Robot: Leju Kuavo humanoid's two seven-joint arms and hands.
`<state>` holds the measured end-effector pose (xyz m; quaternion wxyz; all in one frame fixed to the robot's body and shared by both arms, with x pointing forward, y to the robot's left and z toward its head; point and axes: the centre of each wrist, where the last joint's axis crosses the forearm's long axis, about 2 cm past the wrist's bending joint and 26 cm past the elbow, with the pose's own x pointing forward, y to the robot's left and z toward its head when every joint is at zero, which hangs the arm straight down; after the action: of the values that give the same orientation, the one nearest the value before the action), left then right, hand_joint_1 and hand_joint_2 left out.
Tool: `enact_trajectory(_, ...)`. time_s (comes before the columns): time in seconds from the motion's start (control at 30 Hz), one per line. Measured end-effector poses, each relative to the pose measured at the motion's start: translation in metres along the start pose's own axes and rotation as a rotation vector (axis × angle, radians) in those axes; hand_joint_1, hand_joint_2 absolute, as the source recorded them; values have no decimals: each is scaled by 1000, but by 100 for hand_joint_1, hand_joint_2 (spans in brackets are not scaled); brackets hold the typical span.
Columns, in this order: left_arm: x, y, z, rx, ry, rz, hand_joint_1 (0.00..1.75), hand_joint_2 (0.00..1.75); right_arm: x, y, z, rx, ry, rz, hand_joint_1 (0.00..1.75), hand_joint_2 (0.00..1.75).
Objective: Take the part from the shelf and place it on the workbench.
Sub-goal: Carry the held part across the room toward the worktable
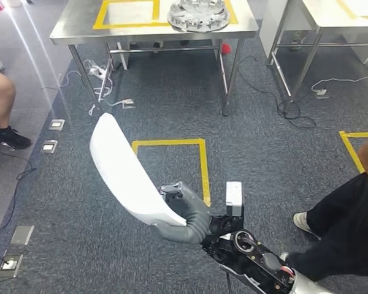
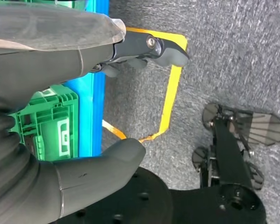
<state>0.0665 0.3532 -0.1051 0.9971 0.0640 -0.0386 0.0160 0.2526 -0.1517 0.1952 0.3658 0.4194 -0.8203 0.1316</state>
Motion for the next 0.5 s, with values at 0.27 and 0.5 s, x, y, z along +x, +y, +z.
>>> enact_trajectory(0.27, -1, -1, 0, -1, 1, 0, 0, 175, 0, 0, 0, -2, -3, -2, 175, 175)
enact_trajectory(0.5, -1, -2, 0, -6, -1, -5, 0, 175, 0, 0, 1, -6, -4, -3, 175, 175)
